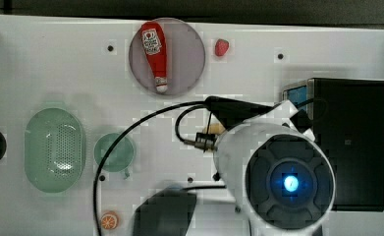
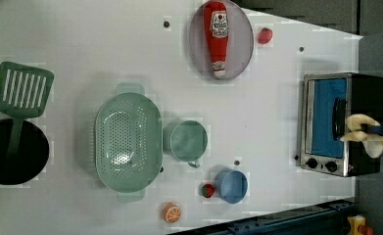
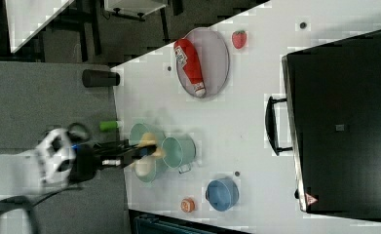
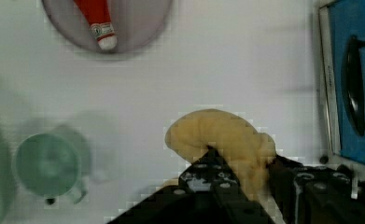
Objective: Pick Banana and place it in mug.
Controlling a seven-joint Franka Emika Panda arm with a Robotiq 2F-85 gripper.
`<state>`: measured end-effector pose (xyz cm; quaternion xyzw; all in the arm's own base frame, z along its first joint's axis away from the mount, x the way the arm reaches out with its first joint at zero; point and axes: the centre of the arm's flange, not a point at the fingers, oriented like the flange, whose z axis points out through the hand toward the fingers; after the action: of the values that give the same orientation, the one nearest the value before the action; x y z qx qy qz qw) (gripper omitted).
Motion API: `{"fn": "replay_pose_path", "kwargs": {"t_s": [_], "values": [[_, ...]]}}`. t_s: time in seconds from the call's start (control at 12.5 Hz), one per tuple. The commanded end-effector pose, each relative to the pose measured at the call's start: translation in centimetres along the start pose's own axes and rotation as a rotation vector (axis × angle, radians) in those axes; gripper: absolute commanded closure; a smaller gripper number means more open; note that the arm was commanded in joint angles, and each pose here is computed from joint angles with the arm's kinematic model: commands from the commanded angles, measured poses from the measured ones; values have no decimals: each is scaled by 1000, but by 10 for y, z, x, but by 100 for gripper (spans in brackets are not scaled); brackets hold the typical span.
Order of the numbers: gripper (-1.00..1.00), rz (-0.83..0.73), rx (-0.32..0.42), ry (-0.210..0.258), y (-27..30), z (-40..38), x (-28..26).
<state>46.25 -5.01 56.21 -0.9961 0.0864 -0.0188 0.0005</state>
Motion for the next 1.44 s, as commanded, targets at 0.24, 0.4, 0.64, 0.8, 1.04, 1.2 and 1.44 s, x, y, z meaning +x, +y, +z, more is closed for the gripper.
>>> {"fn": "replay_pose_path", "kwargs": {"t_s": [0.24, 0.4, 0.64, 0.8, 1.04, 1.2, 1.44], "values": [[38, 63, -38, -146, -118, 36, -20], [38, 132, -51, -171, -167, 50, -33], [38, 198, -73, -173, -232, 85, -46], [38, 228, -54, -147, -265, 111, -49], [38, 269, -33, -142, -292, 166, -59], [38, 306, -14, -133, -297, 200, -66], [38, 328, 11, -127, -293, 245, -74]]}}
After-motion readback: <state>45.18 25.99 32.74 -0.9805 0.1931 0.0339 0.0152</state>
